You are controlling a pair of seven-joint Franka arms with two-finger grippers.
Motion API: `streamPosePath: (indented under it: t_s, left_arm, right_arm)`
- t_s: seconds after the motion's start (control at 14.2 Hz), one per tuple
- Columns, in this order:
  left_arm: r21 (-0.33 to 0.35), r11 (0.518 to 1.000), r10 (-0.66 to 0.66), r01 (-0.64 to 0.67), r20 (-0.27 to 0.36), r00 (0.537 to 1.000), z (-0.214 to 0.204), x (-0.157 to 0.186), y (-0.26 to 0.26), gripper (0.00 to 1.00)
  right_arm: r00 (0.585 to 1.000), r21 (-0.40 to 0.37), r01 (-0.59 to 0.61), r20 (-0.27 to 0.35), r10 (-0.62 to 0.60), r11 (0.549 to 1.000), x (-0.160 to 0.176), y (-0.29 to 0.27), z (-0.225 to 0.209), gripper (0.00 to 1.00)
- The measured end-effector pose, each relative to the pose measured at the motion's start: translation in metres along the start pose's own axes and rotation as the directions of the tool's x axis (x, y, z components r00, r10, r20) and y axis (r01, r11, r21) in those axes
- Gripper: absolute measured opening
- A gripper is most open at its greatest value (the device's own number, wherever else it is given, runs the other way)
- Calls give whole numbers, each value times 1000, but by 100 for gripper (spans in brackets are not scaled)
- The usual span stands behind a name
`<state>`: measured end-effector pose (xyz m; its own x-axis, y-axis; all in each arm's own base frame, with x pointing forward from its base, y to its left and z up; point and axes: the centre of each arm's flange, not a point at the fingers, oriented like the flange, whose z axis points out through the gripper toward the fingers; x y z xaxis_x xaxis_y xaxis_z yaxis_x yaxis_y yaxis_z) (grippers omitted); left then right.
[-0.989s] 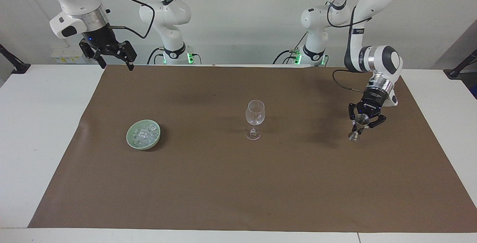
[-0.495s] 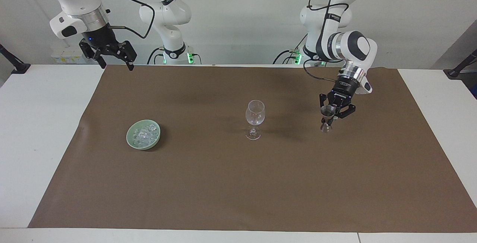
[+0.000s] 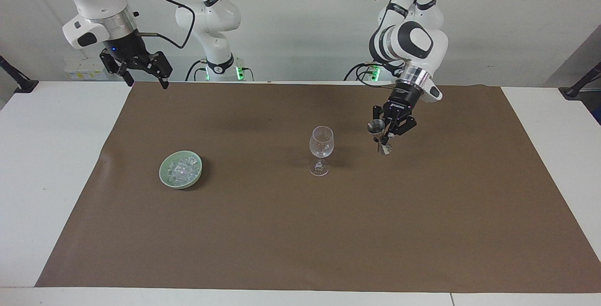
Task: Pour wine and add ice with both arms
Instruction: 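Lift the jigger with the left gripper and carry it over the glass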
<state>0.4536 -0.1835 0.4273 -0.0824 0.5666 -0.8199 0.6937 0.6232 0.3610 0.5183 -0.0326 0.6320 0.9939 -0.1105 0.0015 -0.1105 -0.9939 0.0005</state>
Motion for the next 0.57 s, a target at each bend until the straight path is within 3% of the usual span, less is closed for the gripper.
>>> streamPosePath:
  t_s: [0.57]
  left_arm:
    - [-14, 995, 99, -101, -101, 990, 17, -54, -40, 22]
  right_arm:
    - [1000, 0, 0, 0, 0, 1000, 0, 0, 0, 100]
